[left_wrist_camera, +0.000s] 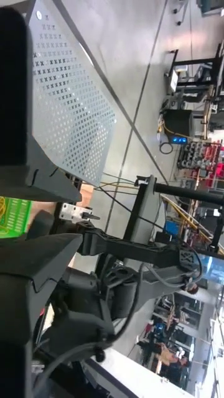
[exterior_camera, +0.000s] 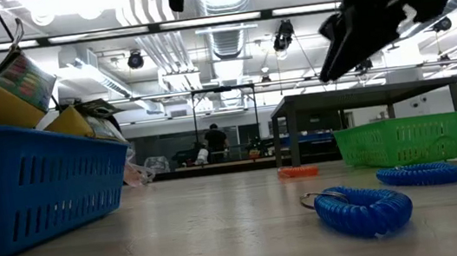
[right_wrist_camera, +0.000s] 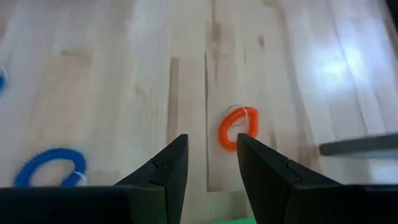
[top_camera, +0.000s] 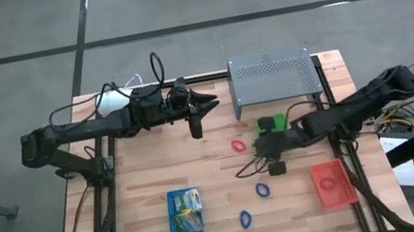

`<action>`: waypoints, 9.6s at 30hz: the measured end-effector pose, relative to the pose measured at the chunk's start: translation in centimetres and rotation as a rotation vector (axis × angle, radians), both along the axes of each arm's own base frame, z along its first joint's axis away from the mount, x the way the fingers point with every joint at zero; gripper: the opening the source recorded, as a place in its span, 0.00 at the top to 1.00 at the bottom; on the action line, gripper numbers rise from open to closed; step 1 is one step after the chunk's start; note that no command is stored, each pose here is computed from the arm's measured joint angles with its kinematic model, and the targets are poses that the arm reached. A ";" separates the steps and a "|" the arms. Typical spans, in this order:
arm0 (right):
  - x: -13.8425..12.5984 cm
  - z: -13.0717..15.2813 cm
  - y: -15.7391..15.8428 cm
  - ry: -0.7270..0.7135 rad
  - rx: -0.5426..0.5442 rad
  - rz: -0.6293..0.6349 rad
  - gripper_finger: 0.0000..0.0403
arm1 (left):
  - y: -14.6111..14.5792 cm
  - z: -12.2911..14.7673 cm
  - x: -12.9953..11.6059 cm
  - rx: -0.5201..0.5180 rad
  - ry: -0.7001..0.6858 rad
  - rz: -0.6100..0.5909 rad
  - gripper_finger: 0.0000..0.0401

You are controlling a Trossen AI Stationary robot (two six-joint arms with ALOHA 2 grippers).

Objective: Pick & Place Office Desk Supplies
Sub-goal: Put the orange spring keychain into the orange bin, then put the blue spring keychain into the orange bin

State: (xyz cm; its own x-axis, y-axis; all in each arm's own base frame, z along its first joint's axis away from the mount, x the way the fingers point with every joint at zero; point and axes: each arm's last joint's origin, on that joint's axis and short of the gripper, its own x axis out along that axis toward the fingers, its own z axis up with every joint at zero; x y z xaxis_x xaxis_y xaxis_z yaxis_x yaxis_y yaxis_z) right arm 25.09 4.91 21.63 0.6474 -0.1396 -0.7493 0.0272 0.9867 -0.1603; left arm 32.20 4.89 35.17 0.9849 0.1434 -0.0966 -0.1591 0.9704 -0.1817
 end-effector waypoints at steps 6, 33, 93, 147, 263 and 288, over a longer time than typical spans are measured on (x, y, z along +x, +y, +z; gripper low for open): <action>1.8 -1.3 -1.0 0.044 0.019 0.057 0.68 | 0.0 -0.2 0.0 -0.004 0.022 0.000 0.75; 5.0 -7.9 -4.3 0.224 -0.009 0.129 0.77 | 0.0 -1.0 -0.1 0.039 0.116 -0.009 0.75; 8.3 -3.1 -5.7 0.162 0.106 0.119 0.97 | 0.0 -1.3 -0.2 0.048 0.143 -0.012 0.75; -15.3 9.9 0.8 0.501 0.551 -0.524 0.97 | 0.0 -1.3 -0.2 0.048 0.147 -0.012 0.75; -14.2 3.9 9.0 0.140 0.742 -0.644 0.75 | 0.0 -1.4 -0.2 0.001 0.146 -0.003 0.75; -4.5 0.8 7.4 -0.024 0.856 -0.925 0.82 | -0.9 1.0 -5.9 0.213 0.300 -0.076 0.75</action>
